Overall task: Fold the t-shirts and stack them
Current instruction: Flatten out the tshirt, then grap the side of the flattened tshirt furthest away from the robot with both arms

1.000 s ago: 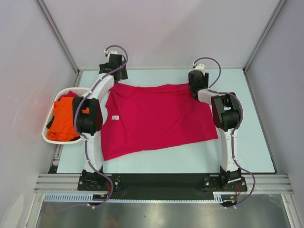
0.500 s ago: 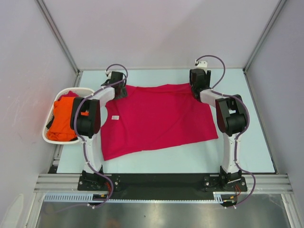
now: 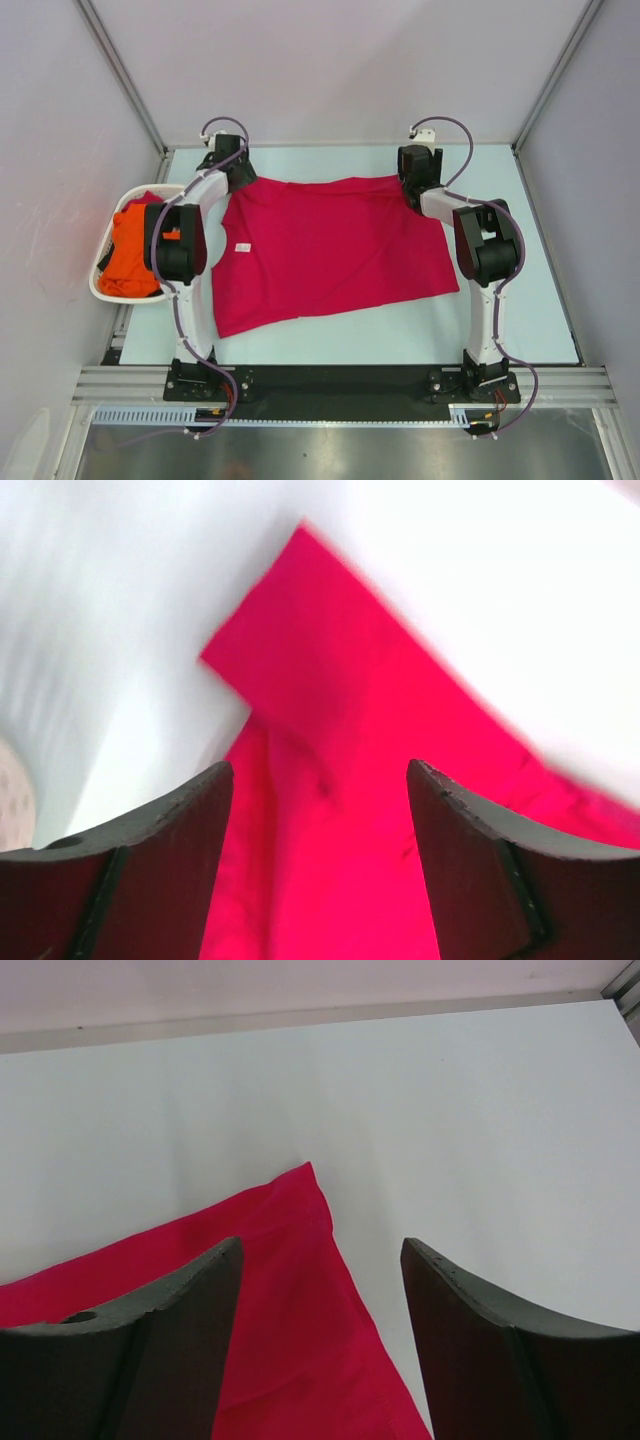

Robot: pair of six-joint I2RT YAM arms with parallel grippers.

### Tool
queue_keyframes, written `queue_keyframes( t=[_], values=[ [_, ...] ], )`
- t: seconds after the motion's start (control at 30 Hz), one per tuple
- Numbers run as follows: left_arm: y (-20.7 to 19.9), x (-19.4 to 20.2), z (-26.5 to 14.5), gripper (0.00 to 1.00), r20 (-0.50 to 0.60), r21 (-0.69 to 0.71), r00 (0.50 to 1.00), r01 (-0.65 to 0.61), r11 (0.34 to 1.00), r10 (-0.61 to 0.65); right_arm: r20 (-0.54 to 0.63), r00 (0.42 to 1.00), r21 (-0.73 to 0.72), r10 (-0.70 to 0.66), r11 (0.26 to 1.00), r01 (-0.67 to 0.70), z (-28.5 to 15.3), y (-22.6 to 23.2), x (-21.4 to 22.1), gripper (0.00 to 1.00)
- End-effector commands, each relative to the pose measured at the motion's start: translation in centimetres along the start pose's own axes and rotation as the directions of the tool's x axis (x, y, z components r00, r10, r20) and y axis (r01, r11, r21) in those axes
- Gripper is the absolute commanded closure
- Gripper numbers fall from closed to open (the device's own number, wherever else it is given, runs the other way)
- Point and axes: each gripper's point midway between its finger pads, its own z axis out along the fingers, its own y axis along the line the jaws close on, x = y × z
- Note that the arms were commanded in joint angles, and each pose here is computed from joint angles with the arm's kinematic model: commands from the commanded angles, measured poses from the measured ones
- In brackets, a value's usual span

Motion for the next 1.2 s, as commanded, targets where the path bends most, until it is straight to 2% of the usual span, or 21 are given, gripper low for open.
queue_keyframes(
  t=[0.0,0.17,0.2,0.3,0.43,0.53,0.67,0.77,0.8,1.0,1.17],
  values=[
    [-1.3,-3.3,0.9,0.26,0.012,0.05,0.996,0.083,0.995,-0.084,0.046,0.998,-0.016,0.03,0.999,-0.029,-0.1,0.5,-2.1,0.3],
    [-2.0,-4.3,1.8,0.27,0.0,0.044,0.997,0.077,0.996,-0.077,0.029,0.999,-0.017,0.037,0.999,-0.037,0.3,0.5,-2.4,0.3],
    [-1.9,-4.1,1.8,0.27,-0.012,0.038,0.997,0.074,0.997,-0.074,-0.014,1.0,-0.005,0.028,1.0,-0.028,0.5,0.0,-1.6,0.3],
    [-1.9,-4.2,1.5,0.26,-0.013,0.033,0.997,0.077,0.996,-0.076,-0.098,0.991,-0.005,0.09,0.996,-0.09,0.8,-0.6,-0.7,0.3],
    [-1.3,-4.0,1.5,0.25,-0.023,0.019,0.998,0.067,0.998,-0.067,-0.181,0.958,-0.071,0.223,0.969,-0.239,1.7,-1.6,0.1,0.31],
    [-1.2,-3.7,1.6,0.25,-0.031,0.019,0.997,0.067,0.998,-0.066,-0.267,0.924,-0.105,0.274,0.945,-0.311,2.3,-1.7,1.3,0.31],
    [-0.8,-3.2,1.5,0.25,-0.04,0.009,0.997,0.06,0.998,-0.06,-0.382,0.85,-0.144,0.363,0.885,-0.443,2.8,-1.8,2.9,0.32],
    [-0.4,-2.9,1.4,0.25,-0.041,-0.001,0.998,0.051,0.999,-0.051,-0.475,0.761,-0.203,0.442,0.787,-0.583,2.2,-0.8,3.4,0.34],
    [-0.3,-3.1,1.2,0.25,-0.035,0.001,0.998,0.052,0.999,-0.052,-0.487,0.748,-0.214,0.451,0.769,-0.603,2.0,-0.7,3.3,0.34],
    [0.0,-2.5,1.2,0.25,-0.047,-0.005,0.998,0.049,0.999,-0.049,-0.561,0.693,-0.256,0.453,0.701,-0.666,0.4,1.1,3.7,0.37],
    [0.3,-2.1,1.2,0.25,-0.051,-0.012,0.998,0.044,0.999,-0.045,-0.577,0.681,-0.248,0.45,0.698,-0.672,-0.6,1.0,4.2,0.37]
  ],
)
